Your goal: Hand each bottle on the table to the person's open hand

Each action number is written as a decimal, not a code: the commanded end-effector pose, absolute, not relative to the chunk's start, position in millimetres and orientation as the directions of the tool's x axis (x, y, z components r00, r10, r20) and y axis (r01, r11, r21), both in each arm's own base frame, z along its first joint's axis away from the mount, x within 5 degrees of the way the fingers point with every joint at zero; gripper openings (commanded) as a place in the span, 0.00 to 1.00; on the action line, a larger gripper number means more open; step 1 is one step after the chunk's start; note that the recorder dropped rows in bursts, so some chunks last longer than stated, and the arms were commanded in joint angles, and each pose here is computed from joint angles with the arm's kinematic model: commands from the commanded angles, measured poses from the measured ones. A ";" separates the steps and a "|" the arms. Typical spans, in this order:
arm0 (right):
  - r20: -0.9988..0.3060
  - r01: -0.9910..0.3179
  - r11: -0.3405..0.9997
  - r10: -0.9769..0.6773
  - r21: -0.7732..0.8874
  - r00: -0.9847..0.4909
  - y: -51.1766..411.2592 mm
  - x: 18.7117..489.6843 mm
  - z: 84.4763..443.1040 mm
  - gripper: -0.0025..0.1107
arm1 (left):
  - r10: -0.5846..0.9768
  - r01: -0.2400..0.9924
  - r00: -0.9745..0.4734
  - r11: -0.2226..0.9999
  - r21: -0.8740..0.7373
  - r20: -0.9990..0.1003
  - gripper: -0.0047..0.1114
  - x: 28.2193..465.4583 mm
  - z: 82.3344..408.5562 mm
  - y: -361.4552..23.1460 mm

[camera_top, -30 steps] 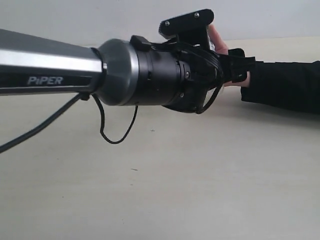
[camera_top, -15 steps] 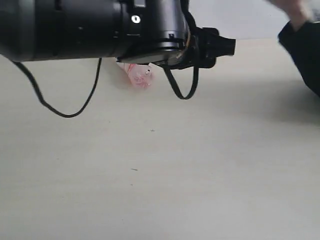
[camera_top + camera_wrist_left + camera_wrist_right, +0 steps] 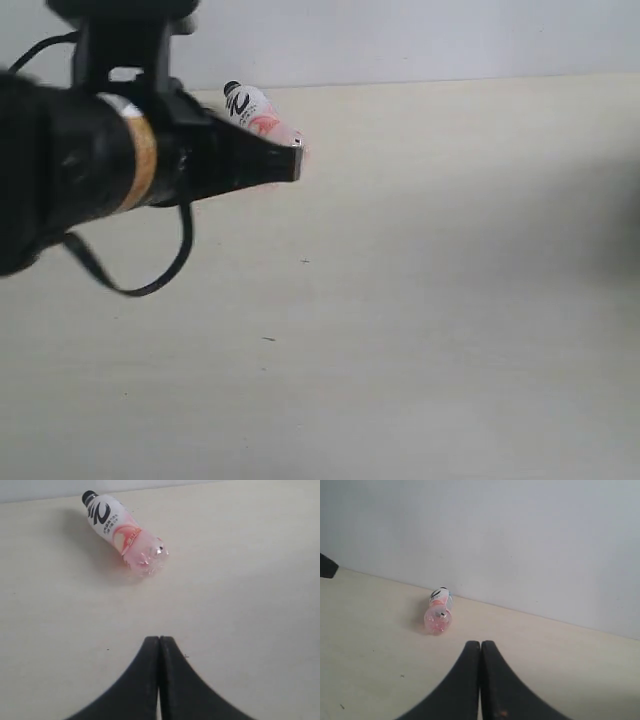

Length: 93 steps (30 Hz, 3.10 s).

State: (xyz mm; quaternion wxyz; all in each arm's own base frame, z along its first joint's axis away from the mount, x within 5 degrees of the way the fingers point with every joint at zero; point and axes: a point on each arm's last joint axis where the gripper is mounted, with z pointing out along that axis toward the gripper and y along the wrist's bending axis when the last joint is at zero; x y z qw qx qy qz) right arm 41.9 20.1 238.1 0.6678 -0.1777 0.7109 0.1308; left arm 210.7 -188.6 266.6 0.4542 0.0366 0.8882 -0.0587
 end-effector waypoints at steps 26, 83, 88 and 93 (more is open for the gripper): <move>-0.997 -0.427 0.903 -0.075 -0.054 -0.032 20.0 41.9 237.8 0.03 | -0.208 0.796 -0.070 0.577 -0.180 -0.976 0.04 32.2 226.8 -43.1; -0.907 -0.393 0.918 0.128 -0.045 0.402 15.6 35.0 281.6 0.03 | -0.149 0.363 0.070 0.925 -0.114 -0.986 0.04 50.6 224.7 -19.5; -0.878 -0.389 0.920 0.151 -0.043 0.454 14.3 32.7 286.8 0.03 | -0.143 0.289 0.081 0.950 -0.114 -0.986 0.04 51.9 224.6 -15.6; -0.875 -0.419 0.908 0.220 0.022 0.430 14.0 32.5 287.3 0.03 | -0.140 0.257 0.086 0.960 -0.114 -0.986 0.04 52.4 224.6 -13.8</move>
